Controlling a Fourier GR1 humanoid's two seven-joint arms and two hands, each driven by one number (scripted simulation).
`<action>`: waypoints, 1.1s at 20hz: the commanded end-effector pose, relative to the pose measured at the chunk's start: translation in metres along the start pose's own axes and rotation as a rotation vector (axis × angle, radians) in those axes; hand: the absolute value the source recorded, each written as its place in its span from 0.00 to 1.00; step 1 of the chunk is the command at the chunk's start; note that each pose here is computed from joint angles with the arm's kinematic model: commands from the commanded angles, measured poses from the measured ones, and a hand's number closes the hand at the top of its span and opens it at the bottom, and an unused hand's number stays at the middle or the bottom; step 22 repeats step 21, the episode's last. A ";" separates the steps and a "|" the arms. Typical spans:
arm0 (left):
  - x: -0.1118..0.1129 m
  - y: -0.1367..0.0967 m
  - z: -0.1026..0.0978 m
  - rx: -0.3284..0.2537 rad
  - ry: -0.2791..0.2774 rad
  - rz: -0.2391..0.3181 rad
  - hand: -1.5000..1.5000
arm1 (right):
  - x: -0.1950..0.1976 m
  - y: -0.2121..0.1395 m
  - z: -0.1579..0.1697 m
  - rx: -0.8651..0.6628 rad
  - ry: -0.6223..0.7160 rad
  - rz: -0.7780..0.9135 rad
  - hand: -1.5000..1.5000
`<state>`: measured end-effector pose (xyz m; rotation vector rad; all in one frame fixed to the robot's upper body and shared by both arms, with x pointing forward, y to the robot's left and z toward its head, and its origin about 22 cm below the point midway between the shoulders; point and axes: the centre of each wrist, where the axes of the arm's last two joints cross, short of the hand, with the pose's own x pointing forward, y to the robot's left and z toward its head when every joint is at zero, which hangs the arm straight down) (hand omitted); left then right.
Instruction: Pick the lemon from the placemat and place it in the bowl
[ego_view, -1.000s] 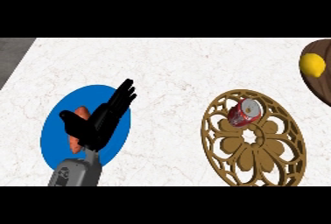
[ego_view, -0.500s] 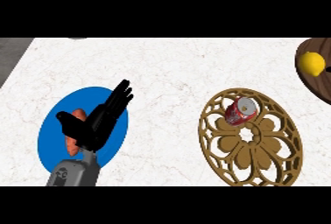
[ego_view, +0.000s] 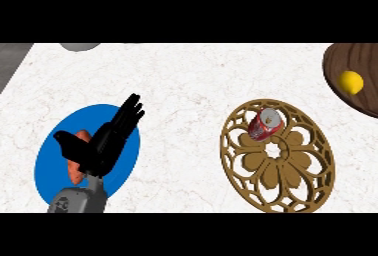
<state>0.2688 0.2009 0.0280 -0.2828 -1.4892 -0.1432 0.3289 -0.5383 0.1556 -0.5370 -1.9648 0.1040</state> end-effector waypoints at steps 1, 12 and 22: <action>-0.003 0.001 0.004 0.019 0.001 0.002 0.50 | 0.001 -0.049 0.032 -0.011 -0.064 -0.129 0.00; -0.005 0.024 0.022 0.101 0.019 0.018 0.50 | -0.023 -0.111 0.153 -0.004 -0.147 -0.180 1.00; -0.009 0.030 0.032 0.146 0.029 0.014 0.50 | -0.046 -0.101 0.247 0.165 0.061 -0.175 1.00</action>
